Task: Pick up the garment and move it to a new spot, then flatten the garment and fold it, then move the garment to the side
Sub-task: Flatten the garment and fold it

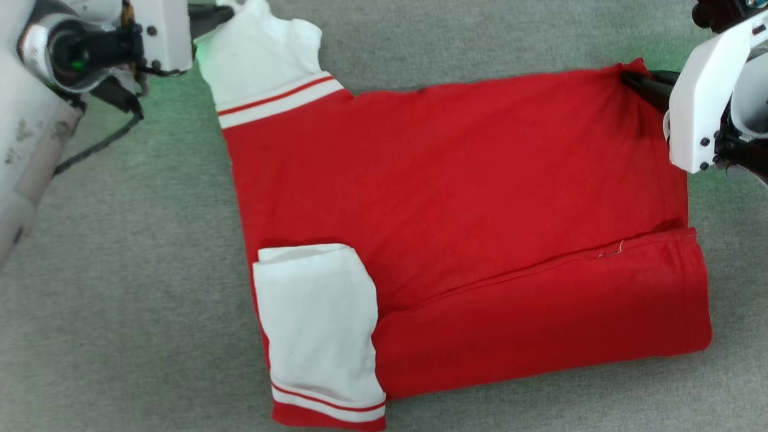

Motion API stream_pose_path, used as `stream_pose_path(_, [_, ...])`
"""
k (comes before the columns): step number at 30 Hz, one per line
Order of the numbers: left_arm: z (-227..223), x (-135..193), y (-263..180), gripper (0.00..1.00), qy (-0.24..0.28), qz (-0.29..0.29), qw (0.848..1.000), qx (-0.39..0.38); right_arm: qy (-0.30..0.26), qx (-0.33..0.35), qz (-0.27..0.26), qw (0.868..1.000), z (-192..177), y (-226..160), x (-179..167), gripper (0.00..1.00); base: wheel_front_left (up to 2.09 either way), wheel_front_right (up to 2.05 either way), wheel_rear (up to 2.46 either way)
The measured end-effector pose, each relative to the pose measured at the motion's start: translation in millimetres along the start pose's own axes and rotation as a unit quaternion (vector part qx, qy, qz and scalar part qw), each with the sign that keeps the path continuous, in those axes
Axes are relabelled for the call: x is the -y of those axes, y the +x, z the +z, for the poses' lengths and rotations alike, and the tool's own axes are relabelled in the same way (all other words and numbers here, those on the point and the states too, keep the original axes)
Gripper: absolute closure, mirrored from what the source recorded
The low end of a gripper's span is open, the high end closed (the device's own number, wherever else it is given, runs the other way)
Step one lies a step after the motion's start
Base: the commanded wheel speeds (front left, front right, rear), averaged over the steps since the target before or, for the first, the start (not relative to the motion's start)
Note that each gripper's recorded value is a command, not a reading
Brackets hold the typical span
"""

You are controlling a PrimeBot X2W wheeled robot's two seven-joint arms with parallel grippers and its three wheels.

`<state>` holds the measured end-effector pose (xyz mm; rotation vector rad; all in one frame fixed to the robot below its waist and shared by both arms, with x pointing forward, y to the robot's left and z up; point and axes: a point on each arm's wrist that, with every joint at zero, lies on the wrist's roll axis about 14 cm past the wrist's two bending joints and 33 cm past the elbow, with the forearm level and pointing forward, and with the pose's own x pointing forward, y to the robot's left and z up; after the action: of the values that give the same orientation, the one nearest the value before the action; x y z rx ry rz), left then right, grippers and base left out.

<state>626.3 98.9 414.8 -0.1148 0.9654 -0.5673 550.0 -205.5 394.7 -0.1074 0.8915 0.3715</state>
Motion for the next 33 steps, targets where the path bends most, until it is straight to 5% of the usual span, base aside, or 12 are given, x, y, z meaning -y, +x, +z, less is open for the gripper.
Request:
stream_pose_path(12, [8, 73, -71, 1.0, 0.068, -0.094, 0.985, 0.129, -0.037, 0.086, 0.002, 0.996, 19, -38, -9, 1.0, 0.0, 0.0, 0.0])
stream_pose_path(22, [-49, 114, -147, 1.0, 0.094, -0.152, 0.967, 0.18, -0.066, 0.108, 0.027, 0.992, 5, -76, -29, 1.0, 0.0, 0.0, 0.0])
stream_pose_path(33, [-113, 128, -171, 1.0, 0.068, -0.143, 0.97, 0.183, -0.057, 0.07, 0.037, 0.995, -41, -92, -33, 1.0, 0.0, 0.0, 0.0])
